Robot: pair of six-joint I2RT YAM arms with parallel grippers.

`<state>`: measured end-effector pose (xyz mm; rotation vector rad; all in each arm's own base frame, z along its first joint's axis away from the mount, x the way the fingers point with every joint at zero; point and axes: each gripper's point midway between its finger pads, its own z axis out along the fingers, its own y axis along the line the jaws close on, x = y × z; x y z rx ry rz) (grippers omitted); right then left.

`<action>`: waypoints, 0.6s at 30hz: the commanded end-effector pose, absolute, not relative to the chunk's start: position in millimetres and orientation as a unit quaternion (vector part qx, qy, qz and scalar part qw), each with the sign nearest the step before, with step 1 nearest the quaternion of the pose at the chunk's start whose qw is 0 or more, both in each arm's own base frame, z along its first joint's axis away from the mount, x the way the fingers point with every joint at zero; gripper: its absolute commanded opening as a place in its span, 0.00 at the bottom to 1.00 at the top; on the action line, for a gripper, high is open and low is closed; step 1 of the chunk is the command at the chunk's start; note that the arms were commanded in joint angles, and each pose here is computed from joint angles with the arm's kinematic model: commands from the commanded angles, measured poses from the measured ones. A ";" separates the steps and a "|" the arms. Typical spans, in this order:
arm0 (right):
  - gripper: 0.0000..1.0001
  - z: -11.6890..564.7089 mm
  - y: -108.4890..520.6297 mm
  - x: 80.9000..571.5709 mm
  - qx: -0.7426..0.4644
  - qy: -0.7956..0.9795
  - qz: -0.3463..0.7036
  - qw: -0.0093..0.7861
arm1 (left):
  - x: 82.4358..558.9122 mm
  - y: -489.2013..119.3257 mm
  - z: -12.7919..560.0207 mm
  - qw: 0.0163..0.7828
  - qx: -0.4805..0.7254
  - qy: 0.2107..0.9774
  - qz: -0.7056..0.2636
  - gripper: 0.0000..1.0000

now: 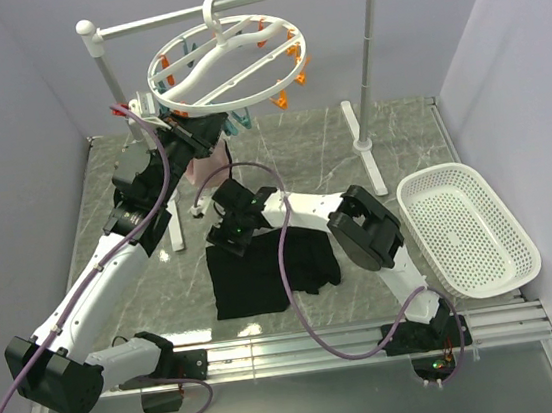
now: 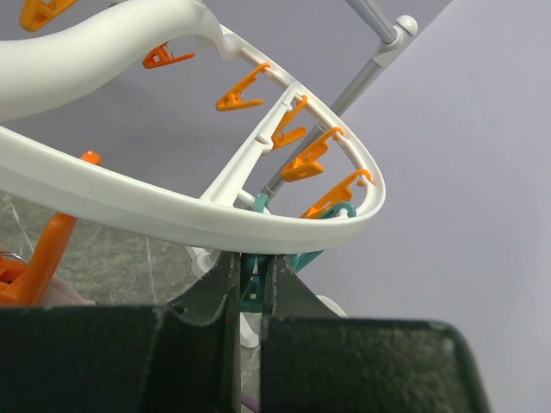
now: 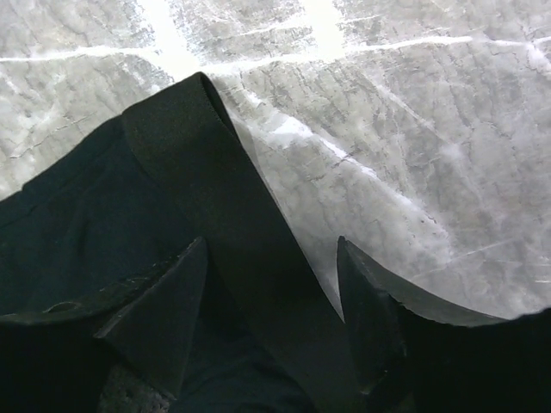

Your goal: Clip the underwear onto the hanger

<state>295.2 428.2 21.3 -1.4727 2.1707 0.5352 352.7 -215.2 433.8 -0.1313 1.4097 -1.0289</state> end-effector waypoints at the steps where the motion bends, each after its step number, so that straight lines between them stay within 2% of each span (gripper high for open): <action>1: 0.70 13.7 412.9 294.0 -0.543 0.795 0.159 0.217 | 352.3 -206.8 451.2 0.660 -0.066 0.593 -0.455 0.00; 2: 0.76 8.0 410.4 291.6 -0.546 0.796 0.154 0.211 | 352.7 -206.9 450.9 0.661 -0.065 0.594 -0.454 0.00; 3: 0.76 4.5 408.8 290.8 -0.547 0.797 0.149 0.208 | 352.2 -206.6 451.8 0.662 -0.064 0.592 -0.454 0.00; 8: 0.68 -22.4 400.7 272.2 -0.560 0.800 0.152 0.157 | 352.5 -206.9 451.8 0.661 -0.066 0.591 -0.458 0.00; 14: 0.45 -35.0 396.9 245.0 -0.566 0.795 0.194 0.096 | 353.1 -206.5 450.6 0.662 -0.066 0.592 -0.455 0.00; 15: 0.38 -36.6 398.0 241.5 -0.567 0.794 0.199 0.090 | 352.8 -206.6 451.3 0.662 -0.065 0.591 -0.456 0.00; 17: 0.30 -36.6 398.4 240.5 -0.566 0.794 0.205 0.086 | 353.6 -206.4 450.4 0.661 -0.067 0.592 -0.456 0.00; 18: 0.22 -35.4 399.6 238.9 -0.564 0.794 0.210 0.085 | 353.9 -206.7 450.6 0.661 -0.068 0.592 -0.456 0.00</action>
